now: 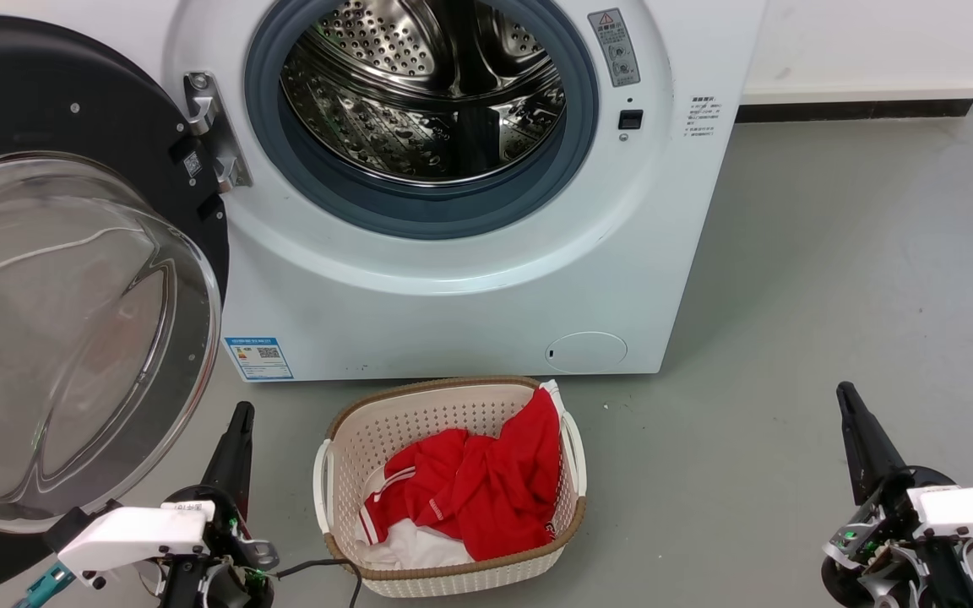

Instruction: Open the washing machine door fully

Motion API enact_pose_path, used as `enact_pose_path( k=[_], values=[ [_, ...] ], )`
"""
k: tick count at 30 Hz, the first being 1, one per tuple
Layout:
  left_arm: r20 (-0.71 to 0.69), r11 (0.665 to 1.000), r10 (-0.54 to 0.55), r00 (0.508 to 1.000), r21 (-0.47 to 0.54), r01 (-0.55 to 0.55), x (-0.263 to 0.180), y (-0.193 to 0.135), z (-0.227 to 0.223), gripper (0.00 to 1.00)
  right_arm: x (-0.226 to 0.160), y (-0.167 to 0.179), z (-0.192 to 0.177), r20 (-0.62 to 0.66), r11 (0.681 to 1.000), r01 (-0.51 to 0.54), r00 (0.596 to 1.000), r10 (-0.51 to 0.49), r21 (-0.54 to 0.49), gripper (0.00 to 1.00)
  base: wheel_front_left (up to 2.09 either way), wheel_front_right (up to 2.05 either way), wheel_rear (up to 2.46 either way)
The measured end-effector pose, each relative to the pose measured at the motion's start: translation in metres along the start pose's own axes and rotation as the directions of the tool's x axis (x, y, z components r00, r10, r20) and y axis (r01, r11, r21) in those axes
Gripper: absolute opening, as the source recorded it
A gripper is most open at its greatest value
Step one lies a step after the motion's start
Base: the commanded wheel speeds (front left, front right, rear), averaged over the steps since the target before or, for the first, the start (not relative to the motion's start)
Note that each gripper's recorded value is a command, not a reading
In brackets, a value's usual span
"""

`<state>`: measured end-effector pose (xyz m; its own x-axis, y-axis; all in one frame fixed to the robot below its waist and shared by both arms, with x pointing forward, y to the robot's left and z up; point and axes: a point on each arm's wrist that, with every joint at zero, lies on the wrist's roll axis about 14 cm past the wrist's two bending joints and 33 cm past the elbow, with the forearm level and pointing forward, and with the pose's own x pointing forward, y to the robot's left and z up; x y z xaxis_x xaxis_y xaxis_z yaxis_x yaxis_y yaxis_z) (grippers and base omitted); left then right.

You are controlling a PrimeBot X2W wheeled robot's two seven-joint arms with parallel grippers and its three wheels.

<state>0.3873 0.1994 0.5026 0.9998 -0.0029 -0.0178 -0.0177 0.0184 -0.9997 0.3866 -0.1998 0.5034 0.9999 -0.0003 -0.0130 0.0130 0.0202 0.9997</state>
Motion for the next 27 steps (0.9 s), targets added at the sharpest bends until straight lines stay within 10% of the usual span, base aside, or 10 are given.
enact_pose_path(
  k=[27],
  values=[
    [0.003, 1.0, -0.008, 1.0, -0.022, 0.008, 0.0004, -0.0014, 0.0006, 0.0, 0.0008, 0.001, 0.0005, 0.0, 1.0, -0.004, 1.0, 0.004, 0.021, 0.0, 0.0, 0.0, 0.0]
  ],
)
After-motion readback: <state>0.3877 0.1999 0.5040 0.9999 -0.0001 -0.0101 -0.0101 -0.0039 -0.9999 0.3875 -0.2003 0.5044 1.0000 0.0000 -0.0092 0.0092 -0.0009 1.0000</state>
